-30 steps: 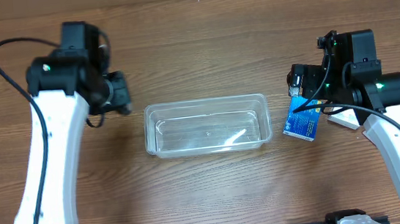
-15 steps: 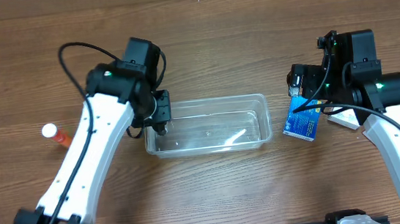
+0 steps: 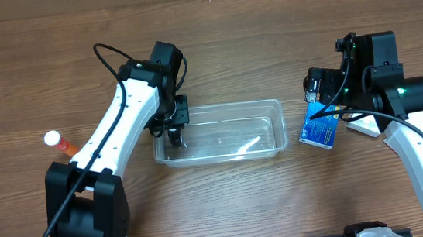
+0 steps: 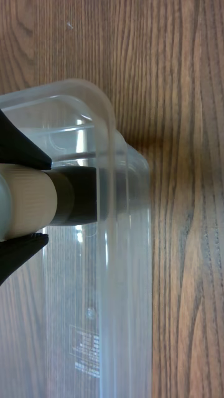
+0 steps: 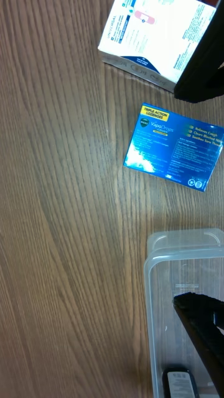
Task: Pack container
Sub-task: 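Carry the black bottle into the container's left end and release, then grasp the orange Redoxon tube with the left gripper, then place the orange tube in the container beside the black bottle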
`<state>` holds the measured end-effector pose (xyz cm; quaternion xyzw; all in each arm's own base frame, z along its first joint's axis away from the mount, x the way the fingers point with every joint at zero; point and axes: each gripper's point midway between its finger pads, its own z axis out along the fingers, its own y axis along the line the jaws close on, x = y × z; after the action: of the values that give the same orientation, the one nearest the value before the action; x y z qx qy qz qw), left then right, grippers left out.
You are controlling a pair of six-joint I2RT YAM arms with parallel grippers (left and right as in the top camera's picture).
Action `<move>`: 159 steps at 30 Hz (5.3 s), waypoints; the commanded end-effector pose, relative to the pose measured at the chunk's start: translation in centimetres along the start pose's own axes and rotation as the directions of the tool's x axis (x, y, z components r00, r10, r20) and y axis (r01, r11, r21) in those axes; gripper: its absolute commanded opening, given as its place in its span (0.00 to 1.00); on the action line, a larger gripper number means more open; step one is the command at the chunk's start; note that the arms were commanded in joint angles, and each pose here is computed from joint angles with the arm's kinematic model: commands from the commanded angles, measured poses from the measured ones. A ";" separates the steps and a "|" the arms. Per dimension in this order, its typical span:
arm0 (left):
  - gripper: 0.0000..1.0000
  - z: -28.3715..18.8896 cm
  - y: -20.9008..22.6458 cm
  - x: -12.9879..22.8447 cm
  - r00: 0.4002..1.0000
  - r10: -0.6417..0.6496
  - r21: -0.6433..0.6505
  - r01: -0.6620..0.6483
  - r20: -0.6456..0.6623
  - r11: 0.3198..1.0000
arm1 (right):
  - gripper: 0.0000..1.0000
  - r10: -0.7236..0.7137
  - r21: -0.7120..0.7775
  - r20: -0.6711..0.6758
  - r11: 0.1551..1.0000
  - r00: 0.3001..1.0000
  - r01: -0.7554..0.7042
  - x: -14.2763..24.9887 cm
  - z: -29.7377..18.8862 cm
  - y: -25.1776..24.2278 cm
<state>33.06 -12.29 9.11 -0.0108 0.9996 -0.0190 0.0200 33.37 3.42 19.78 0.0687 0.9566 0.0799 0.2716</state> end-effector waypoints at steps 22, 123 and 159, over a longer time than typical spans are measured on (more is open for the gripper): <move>1.00 -23.3 12.2 0.2 0.857 -0.284 -0.061 0.342 0.430 0.938 | 1.00 0.000 -0.012 0.041 1.000 0.999 0.000 -1.1 -1.0 0.3; 0.04 -8.1 1.2 5.2 0.991 -0.050 -0.003 0.050 -0.122 0.999 | 1.00 0.000 -0.013 0.043 1.000 0.999 0.000 -1.2 -1.0 0.3; 0.86 -9.4 0.5 1.3 0.999 0.021 0.023 -0.022 0.044 1.000 | 1.00 0.000 -0.013 0.043 1.000 0.999 0.001 -1.2 -1.0 0.3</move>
<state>29.66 -11.58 14.97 -0.0134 0.9993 -0.0348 -0.0083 33.36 3.42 19.78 0.0686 0.9567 0.0802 0.2712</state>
